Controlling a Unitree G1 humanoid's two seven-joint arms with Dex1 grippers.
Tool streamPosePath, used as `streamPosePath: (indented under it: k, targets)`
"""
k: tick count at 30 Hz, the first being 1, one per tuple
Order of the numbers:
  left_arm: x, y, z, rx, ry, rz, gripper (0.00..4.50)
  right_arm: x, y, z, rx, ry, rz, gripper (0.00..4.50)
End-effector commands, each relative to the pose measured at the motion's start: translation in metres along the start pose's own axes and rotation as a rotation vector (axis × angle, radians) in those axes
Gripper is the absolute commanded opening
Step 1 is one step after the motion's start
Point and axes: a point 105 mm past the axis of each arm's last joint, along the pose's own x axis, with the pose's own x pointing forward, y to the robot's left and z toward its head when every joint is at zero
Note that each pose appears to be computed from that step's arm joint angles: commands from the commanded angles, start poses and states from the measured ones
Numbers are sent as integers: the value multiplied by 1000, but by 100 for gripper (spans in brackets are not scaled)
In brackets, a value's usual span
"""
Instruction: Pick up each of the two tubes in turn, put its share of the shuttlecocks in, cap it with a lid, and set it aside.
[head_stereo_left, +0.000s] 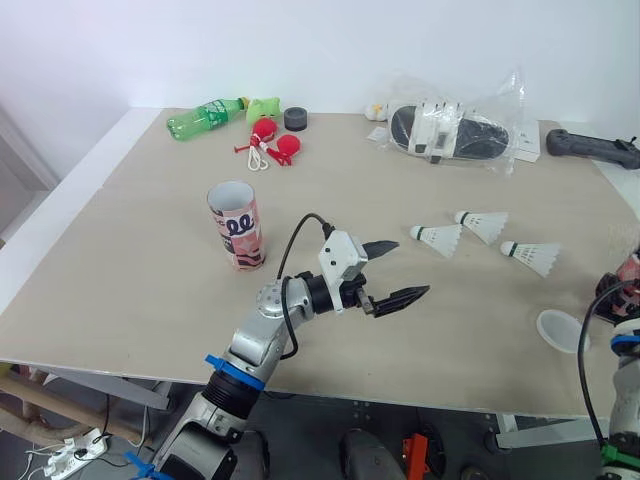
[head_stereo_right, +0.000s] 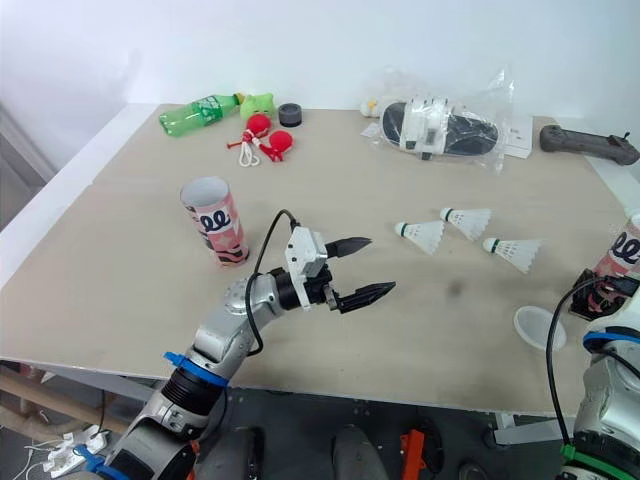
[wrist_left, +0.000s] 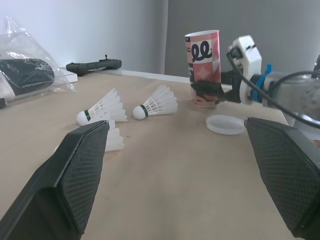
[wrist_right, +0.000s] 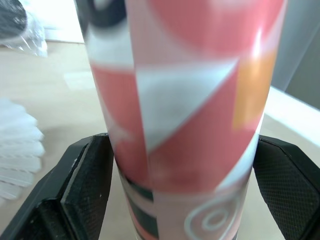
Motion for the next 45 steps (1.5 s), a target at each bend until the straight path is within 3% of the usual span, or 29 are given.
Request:
streamPosePath:
  k: [1,9,45]
  targets:
    - [1,0,12,36,-40,-17,450,-14,-2,20,8,-66,-11,447]
    - [5,-1,11,34,-39,-59,450,-37,-4,12,16,-40,-36,447]
    - [6,-2,11,38,-43,-77,450,-39,-2,12,61,-33,-10,447]
